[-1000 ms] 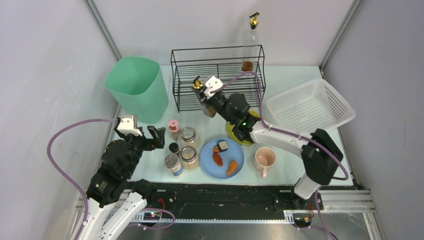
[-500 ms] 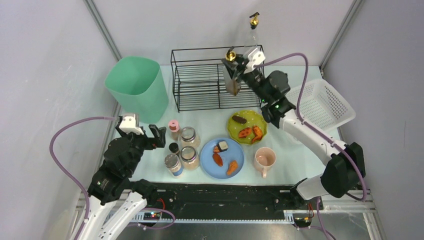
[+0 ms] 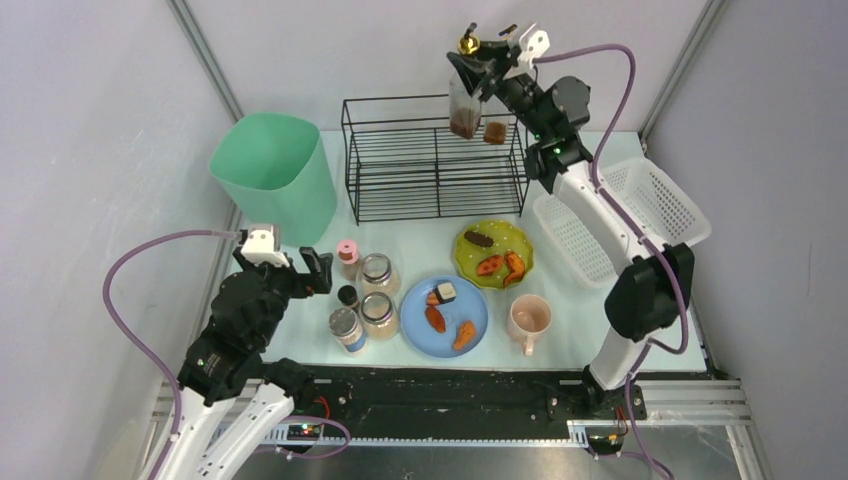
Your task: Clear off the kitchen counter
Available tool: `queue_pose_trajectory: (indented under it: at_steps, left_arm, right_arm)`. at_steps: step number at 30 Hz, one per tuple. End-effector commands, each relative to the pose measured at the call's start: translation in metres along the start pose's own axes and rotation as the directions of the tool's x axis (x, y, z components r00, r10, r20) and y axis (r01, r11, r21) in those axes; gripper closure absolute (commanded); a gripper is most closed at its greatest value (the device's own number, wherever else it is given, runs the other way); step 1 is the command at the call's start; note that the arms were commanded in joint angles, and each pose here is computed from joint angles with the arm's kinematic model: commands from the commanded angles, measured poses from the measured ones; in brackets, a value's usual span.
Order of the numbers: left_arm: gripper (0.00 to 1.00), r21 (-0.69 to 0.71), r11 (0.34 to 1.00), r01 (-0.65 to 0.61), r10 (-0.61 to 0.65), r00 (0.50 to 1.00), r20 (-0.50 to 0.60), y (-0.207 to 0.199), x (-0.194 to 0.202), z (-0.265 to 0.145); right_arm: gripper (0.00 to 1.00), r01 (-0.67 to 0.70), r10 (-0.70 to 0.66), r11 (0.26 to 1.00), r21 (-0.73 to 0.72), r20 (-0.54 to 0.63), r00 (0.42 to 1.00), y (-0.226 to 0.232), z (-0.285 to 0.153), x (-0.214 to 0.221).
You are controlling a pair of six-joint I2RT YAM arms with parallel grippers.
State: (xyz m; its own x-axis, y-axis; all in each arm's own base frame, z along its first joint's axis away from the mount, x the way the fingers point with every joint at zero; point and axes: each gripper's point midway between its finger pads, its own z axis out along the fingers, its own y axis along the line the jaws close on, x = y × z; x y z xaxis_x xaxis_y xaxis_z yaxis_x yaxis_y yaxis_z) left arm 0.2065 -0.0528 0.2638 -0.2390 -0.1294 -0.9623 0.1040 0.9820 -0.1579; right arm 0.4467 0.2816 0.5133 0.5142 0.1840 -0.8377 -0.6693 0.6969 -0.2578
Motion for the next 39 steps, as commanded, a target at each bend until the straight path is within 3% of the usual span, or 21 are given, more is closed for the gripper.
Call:
queue_pose_trajectory:
  at_steps: [1,10,16,39]
  left_arm:
    - [0.02,-0.001,1.000,0.002,-0.002,1.000,0.013,0.000,-0.005,0.001]
    - [0.02,-0.002,1.000,0.004,-0.004,1.000,0.016,0.000,-0.005,0.001]
    - [0.02,-0.002,1.000,0.005,-0.005,1.000,0.017,0.001,-0.005,0.001]
    - [0.02,-0.006,1.000,0.007,-0.007,1.000,0.017,0.002,-0.006,0.002]
  right_arm:
    - [1.00,0.048,-0.036,0.998,-0.045,0.234,0.972,-0.012,0.023,-0.074]
    - [1.00,0.028,-0.022,1.000,-0.014,0.288,0.957,-0.044,0.059,-0.072]
    - [1.00,0.022,-0.031,0.999,0.039,0.264,0.964,-0.061,0.073,-0.040]
    - [1.00,-0.049,0.032,0.993,0.104,0.157,0.987,-0.083,0.072,0.029]
